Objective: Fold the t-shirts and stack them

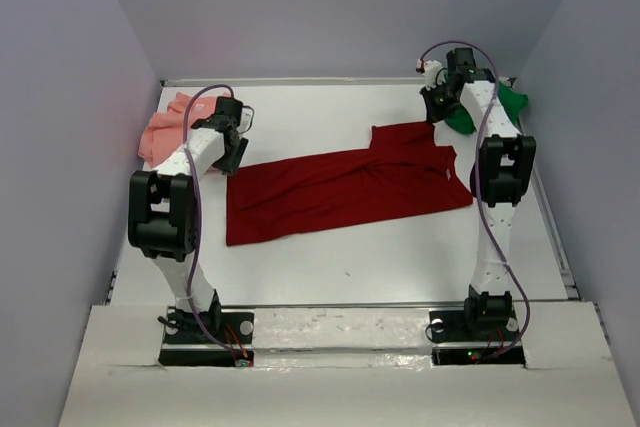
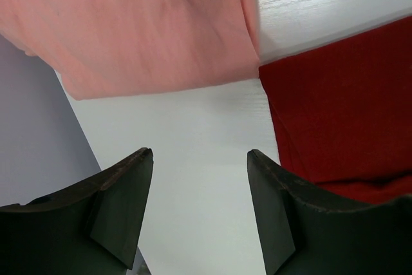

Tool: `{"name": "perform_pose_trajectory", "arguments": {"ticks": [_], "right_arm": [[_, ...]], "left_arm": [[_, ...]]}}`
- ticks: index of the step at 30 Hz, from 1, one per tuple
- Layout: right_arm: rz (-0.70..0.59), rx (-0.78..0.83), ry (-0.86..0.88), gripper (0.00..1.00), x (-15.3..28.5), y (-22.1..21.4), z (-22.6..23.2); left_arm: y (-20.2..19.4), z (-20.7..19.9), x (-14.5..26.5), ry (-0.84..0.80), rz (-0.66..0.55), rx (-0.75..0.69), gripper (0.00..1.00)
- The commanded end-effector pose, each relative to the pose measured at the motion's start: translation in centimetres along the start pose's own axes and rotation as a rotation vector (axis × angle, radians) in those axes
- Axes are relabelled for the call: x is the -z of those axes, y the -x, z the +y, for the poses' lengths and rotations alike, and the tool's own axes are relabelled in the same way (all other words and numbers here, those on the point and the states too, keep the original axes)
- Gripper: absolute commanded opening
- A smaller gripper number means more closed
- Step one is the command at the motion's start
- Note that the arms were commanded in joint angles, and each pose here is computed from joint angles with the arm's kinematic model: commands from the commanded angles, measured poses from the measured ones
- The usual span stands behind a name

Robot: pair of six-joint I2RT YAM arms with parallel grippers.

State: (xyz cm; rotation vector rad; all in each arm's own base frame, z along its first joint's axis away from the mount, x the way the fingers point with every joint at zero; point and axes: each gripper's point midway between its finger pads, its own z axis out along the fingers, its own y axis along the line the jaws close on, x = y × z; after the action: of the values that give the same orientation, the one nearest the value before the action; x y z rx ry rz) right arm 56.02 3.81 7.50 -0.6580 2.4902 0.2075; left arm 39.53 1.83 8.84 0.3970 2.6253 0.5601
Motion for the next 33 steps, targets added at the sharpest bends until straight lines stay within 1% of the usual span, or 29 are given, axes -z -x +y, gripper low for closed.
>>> {"name": "perform_pose_trajectory", "arguments": {"ticks": [1,3,6,8,15,18,24,29,33], "right_arm": [[-0.048,0.072,-0.056,0.00,6.6,1.7,0.3],[-0.051,0.079,-0.049,0.00,8.3,1.6,1.0],[-0.043,0.083,-0.025,0.00,9.7,0.9,2.1],[-0.012,0.079,0.003,0.00,10.6,-0.2,3.1],[0.091,0.084,0.071,0.00,11.9,-3.9,5.2],[0.112,0.080,0.103,0.00,12.8,-4.9,6.3],[0.111,0.066,0.211,0.00,14.8,-5.7,9.2],[0.114,0.071,0.232,0.00,16.5,-6.6,10.3],[0.146,0.075,0.251,0.00,17.6,-7.7,11.1]], "left_arm": [[1.2,0.6,1.5,0.019,-0.036,0.003,0.72],[1.2,0.6,1.6,0.023,-0.041,0.003,0.72],[1.3,0.7,1.9,0.024,-0.048,0.004,0.72],[1.4,0.9,2.2,0.032,-0.055,0.004,0.72],[1.7,1.4,2.9,0.050,-0.074,0.007,0.72],[1.8,1.3,2.9,0.053,-0.074,0.006,0.72],[2.1,1.1,2.9,0.052,-0.077,0.000,0.72],[2.4,0.6,3.0,0.046,-0.084,-0.010,0.72],[2.4,0.4,3.2,0.046,-0.086,-0.017,0.72]]}}
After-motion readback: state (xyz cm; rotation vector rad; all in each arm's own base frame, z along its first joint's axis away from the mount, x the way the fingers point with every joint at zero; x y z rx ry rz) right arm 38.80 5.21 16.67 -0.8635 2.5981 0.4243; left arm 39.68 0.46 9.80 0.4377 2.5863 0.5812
